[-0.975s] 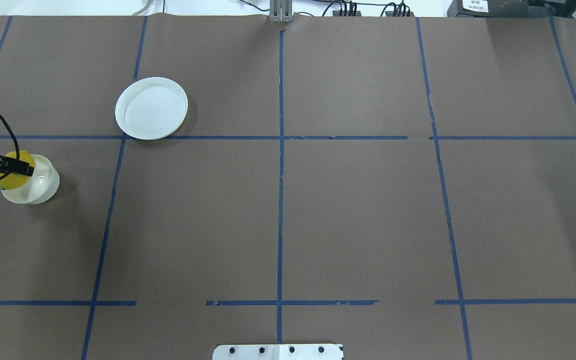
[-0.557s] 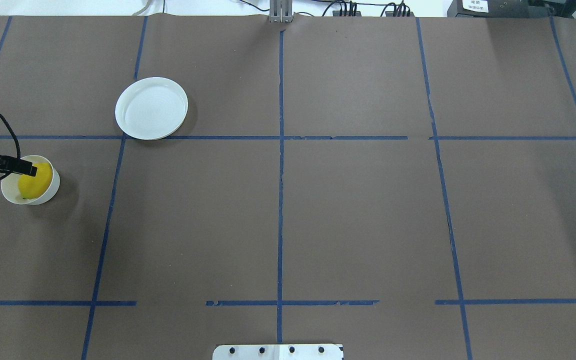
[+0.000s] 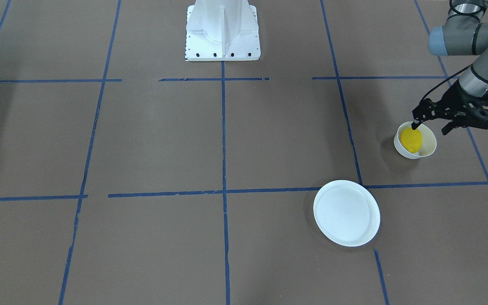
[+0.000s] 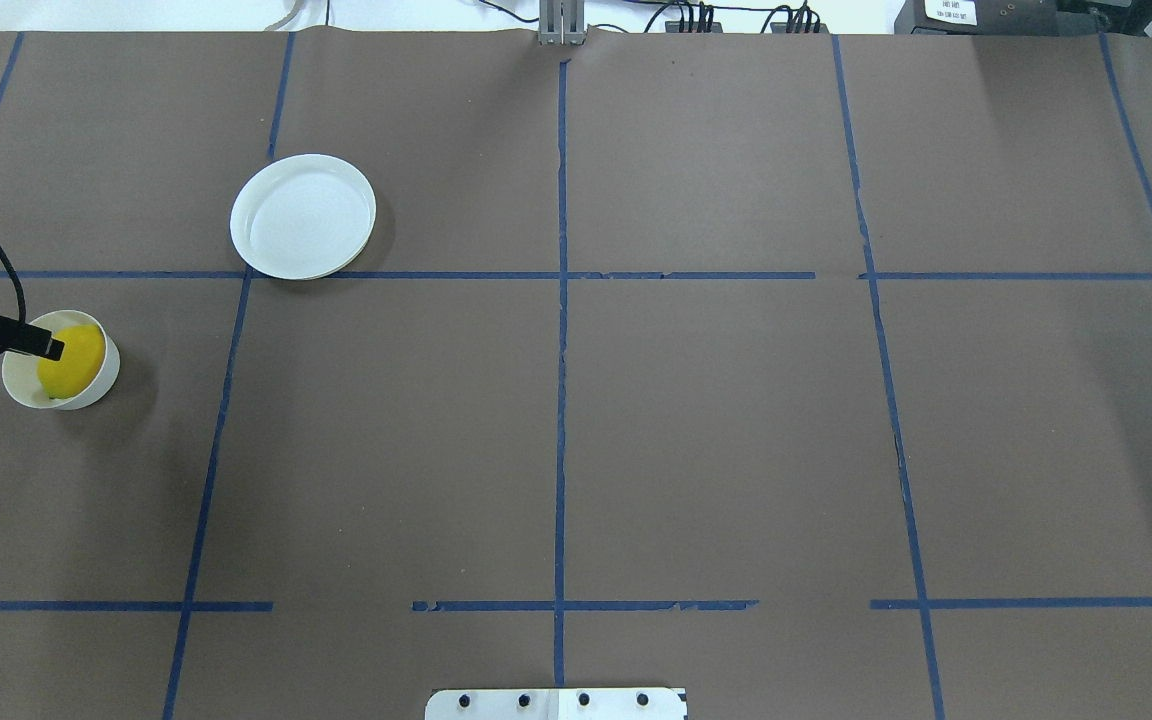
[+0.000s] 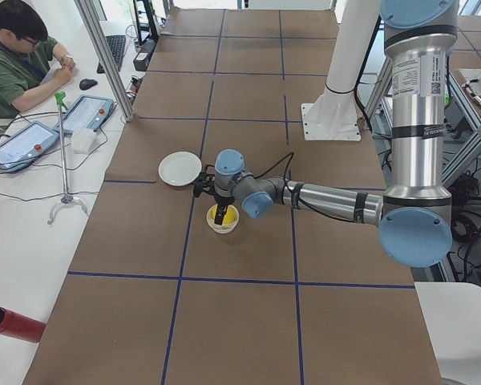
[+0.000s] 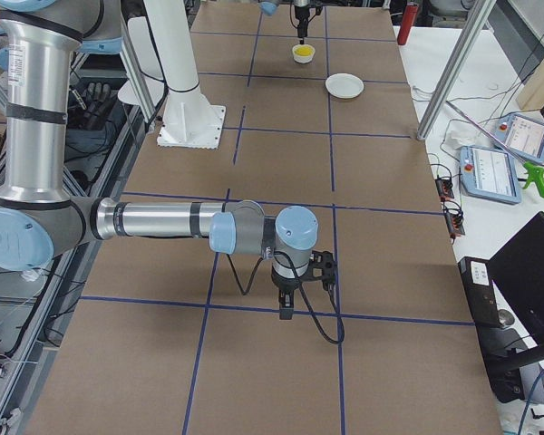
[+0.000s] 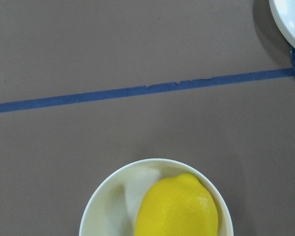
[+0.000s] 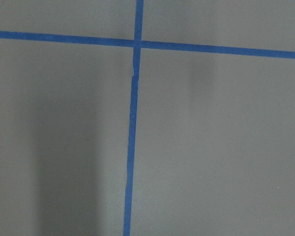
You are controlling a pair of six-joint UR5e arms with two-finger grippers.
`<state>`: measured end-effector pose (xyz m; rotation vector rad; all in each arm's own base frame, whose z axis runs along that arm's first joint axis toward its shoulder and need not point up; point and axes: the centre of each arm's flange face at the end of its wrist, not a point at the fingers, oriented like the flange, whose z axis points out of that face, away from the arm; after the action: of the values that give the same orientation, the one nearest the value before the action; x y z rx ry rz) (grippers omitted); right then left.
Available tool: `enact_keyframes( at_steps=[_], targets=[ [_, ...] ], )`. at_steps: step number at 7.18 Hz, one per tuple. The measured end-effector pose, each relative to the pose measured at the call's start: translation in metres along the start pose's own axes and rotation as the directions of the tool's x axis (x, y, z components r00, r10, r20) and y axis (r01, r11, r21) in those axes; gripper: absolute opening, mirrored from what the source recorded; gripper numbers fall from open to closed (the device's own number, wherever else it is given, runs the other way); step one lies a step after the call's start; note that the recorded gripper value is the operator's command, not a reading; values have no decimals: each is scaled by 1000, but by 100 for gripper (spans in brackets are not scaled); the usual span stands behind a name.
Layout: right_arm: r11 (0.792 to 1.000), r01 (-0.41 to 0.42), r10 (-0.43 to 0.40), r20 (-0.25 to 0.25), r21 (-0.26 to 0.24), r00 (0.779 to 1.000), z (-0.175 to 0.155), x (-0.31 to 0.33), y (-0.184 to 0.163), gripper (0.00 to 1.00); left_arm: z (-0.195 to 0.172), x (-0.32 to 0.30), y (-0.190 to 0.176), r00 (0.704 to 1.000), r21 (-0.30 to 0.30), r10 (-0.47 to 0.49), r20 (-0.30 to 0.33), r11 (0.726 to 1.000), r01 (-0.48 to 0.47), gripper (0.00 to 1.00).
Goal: Move lemon from plate to bowl
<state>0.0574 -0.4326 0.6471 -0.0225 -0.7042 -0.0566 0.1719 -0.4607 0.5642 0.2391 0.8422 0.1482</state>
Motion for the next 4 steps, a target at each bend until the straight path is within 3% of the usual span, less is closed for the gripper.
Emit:
enact_keyframes(
  at_steps=[2,4],
  targets=[
    [1000,0,0,0,0,1000,0,0,0,100,-36,-67,-9,993,-59,67,100,996,-61,100],
    [1000,0,0,0,0,1000,0,0,0,100,-94,-150,1,991,-120,16,132,993,0,100]
  ],
)
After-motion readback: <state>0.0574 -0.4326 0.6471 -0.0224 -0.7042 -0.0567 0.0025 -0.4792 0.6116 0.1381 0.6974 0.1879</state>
